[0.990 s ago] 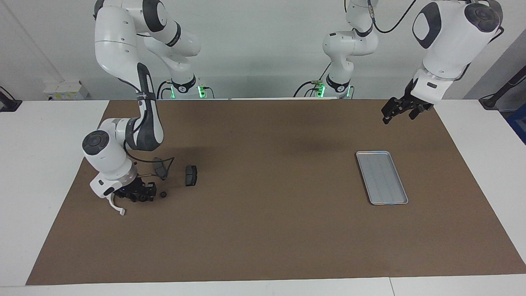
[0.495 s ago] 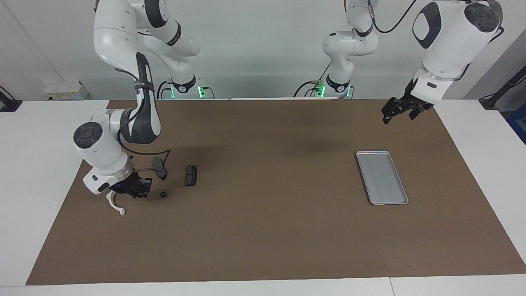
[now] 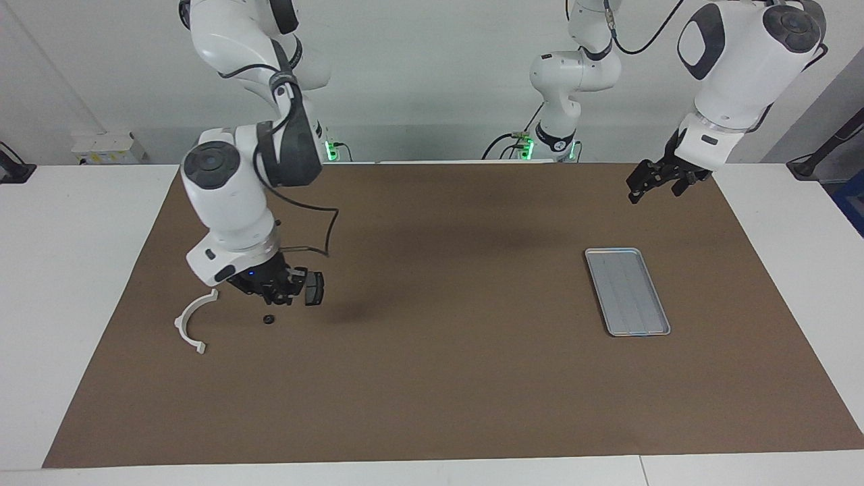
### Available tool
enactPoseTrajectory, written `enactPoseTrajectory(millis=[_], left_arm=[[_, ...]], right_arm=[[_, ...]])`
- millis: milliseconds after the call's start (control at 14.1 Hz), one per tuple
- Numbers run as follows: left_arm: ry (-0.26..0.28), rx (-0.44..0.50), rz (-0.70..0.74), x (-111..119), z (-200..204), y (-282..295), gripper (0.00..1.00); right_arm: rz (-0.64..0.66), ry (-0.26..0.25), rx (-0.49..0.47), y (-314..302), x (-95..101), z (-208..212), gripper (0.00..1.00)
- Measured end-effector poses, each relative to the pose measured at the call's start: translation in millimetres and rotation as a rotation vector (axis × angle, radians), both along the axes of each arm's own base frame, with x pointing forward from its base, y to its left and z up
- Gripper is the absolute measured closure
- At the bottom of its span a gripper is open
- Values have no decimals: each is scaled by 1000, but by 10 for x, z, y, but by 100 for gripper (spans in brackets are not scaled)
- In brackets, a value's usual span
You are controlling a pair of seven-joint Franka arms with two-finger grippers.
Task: Pick bearing gear from pile to tray
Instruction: 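Carry the bearing gear to the table center and open the right gripper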
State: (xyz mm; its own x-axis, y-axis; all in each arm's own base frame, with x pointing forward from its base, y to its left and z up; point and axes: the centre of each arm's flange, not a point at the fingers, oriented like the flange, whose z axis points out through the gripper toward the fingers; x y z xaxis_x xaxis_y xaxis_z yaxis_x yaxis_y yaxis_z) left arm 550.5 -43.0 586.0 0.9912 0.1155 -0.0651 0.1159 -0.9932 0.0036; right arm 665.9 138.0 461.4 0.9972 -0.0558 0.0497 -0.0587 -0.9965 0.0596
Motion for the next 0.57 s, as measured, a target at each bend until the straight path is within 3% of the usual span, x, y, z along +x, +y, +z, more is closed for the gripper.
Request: enactPoseTrajectory(millis=[354,566], left_arm=[[0,0,0,0,0,0,0],[0,0,0,0,0,0,0]], right_arm=[[-179,-32,21,1560,-501,17,65],[-239,-53,48,2137,-764,-47,65]])
